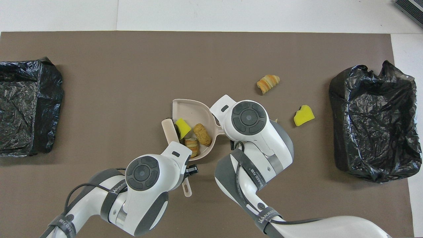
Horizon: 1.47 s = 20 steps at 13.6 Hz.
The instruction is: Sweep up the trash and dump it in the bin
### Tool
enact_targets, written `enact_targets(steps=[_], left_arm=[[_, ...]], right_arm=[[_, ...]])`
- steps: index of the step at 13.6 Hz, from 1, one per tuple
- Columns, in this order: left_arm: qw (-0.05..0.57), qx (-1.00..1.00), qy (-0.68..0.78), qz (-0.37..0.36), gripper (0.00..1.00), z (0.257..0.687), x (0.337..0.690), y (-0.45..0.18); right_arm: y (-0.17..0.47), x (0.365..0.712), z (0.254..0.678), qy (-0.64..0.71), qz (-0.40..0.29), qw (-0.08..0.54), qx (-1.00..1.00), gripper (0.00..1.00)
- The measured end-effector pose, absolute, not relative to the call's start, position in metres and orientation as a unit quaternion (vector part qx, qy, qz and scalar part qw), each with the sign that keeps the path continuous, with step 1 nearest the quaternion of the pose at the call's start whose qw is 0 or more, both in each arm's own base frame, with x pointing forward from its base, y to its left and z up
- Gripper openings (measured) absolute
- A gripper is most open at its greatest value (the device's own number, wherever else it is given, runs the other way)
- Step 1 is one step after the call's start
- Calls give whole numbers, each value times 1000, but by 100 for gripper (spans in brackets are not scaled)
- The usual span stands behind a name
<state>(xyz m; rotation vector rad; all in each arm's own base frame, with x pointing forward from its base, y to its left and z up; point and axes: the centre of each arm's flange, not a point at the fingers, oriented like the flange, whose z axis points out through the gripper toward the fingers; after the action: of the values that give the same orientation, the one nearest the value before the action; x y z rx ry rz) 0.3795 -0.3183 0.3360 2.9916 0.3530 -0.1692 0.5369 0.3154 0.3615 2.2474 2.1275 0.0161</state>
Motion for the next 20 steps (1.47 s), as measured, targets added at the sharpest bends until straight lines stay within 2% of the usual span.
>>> enact_targets(steps=[5,8,12,15,20], left_arm=[[31,983,161,-87,27,356,425,-265],[25,983,157,-88,27,365,430,-264],[28,985,149,-82,27,367,425,-277],[55,986,149,-47,27,393,416,-328],[60,990,121,-47,27,404,370,-402]], right_arm=[[315,537,361,681,5,23,732,33],[311,540,363,670,7,23,742,33],[299,548,367,660,10,24,751,33],[300,548,367,660,10,24,751,33],[299,547,365,660,9,23,751,33]])
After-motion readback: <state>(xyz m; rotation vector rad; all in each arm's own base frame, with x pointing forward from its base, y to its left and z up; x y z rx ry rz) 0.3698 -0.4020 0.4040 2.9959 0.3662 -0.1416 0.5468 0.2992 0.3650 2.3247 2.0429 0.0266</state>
